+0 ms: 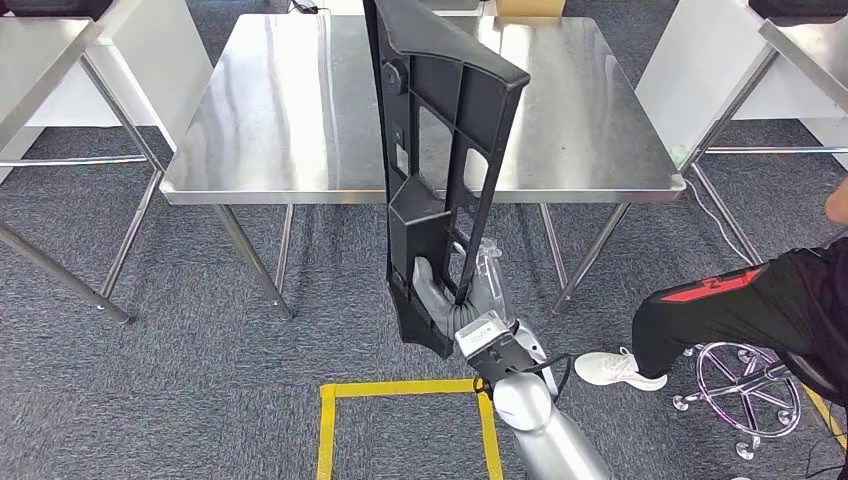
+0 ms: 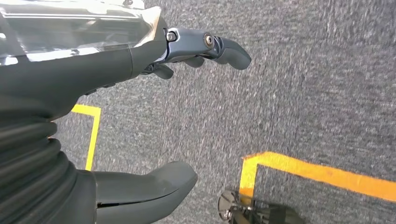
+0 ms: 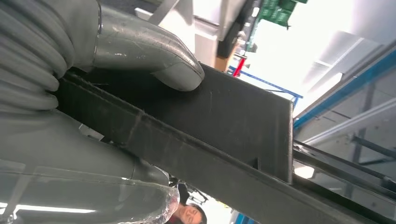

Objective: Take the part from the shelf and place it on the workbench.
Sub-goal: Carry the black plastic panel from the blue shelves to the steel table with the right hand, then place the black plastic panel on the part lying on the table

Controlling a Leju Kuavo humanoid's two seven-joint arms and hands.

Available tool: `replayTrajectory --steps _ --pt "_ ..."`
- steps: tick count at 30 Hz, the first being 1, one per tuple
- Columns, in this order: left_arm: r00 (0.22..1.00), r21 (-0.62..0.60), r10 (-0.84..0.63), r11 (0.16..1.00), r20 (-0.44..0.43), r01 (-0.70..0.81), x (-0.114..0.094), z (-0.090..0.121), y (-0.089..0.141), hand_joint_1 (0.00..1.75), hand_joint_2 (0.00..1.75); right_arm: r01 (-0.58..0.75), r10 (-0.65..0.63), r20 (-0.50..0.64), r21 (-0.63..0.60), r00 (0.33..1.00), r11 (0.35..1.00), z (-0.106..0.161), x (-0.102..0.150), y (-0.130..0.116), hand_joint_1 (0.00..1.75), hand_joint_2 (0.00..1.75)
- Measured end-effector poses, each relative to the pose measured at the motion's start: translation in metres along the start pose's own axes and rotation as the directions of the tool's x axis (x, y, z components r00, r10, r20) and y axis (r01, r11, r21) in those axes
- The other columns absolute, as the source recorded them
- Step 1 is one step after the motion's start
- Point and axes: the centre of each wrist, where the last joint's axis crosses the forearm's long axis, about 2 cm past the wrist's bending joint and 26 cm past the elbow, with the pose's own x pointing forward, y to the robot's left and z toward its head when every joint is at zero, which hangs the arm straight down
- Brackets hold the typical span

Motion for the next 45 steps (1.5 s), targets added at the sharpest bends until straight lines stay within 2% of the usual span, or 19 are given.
replayTrajectory --steps 45 --pt "1.0 -0.014 0.001 1.0 0.014 -0.001 0.0001 0.0007 -0.0033 0.0 1.75 -0.025 0.025 -0.006 -0.005 1.0 1.0 0.0049 -0.001 -0.0016 1.75 1.75"
